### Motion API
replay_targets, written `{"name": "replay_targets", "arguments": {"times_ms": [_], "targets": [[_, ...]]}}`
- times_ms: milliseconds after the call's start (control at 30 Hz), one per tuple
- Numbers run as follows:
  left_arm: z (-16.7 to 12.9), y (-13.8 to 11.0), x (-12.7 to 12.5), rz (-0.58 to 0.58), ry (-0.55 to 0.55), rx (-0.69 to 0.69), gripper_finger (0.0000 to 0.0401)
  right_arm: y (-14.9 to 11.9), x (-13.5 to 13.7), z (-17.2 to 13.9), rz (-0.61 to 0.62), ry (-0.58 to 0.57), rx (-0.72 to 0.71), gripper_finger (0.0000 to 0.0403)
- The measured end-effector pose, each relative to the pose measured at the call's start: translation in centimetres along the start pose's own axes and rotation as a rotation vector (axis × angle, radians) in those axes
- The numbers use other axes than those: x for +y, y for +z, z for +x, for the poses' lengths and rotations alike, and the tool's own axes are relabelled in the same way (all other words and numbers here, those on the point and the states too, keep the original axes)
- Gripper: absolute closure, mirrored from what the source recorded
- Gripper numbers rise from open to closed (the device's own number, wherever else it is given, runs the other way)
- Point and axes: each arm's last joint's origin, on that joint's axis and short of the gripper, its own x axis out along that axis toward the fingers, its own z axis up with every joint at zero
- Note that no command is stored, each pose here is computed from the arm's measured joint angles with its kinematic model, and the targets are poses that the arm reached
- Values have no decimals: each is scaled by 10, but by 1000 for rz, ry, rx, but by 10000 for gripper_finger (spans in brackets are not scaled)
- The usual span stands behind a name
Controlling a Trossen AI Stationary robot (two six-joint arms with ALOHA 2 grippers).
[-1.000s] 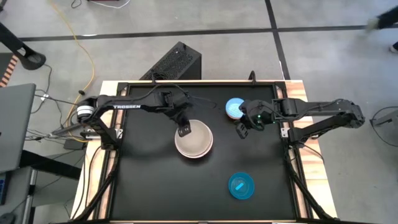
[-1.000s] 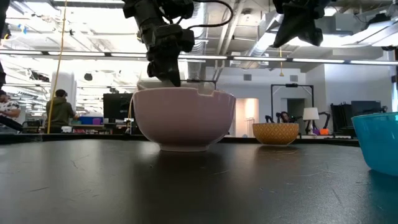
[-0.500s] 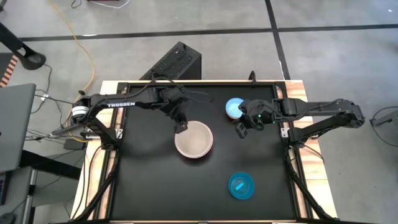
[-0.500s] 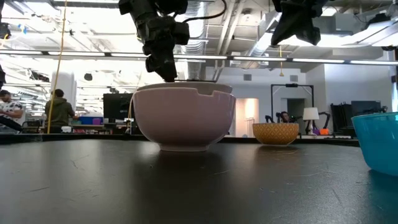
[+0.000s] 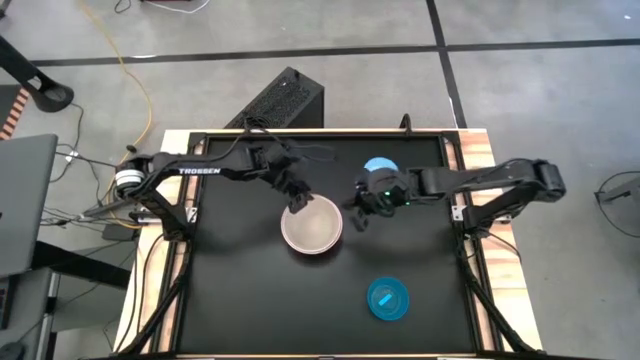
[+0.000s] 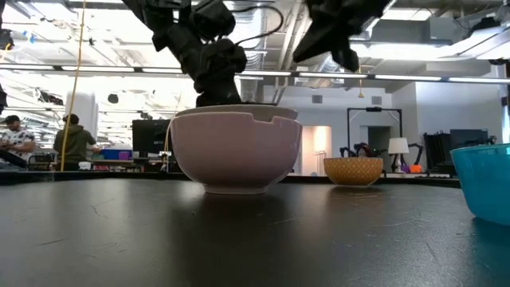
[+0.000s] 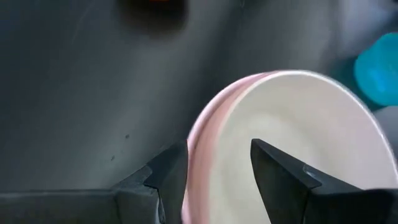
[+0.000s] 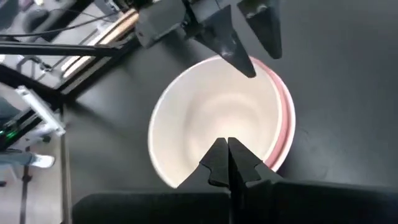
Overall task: Nest bowls inside each other
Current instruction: Stack the grey bowl on the light orange bowl
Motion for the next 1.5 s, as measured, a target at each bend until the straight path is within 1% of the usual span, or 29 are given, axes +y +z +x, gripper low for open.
{"name": "replay_targets", "arguments": {"times_ms": [67,167,233,367,500,600,667,767,1000,1233,1500], "targets": [[1,-4,7,-17,6,6,236,-2,-2,11,3,-4,24,401],[2,-7,16,-59,-36,-20,236,-4,-4,25,6,4,50,401],[2,-12,23,-87,-66,-7,236,-5,-6,32,9,7,60,401],[2,-20,33,-122,-80,16,237,-2,-15,48,16,14,68,401],[-1,-20,41,-159,-100,19,237,4,-28,63,43,61,89,401],[-2,-19,43,-156,-115,8,237,4,-37,73,63,92,132,401],[-5,-17,43,-152,-134,-7,237,3,-39,76,69,114,154,401],[-8,-15,41,-145,-132,-21,237,-1,-36,78,67,165,204,401],[-7,-16,41,-146,-128,-12,237,-12,-22,74,43,210,263,401],[-6,-20,42,-132,-67,14,237,-27,-12,77,39,196,341,401],[-6,-22,43,-133,-47,35,237,-29,-14,80,52,178,355,401]]}}
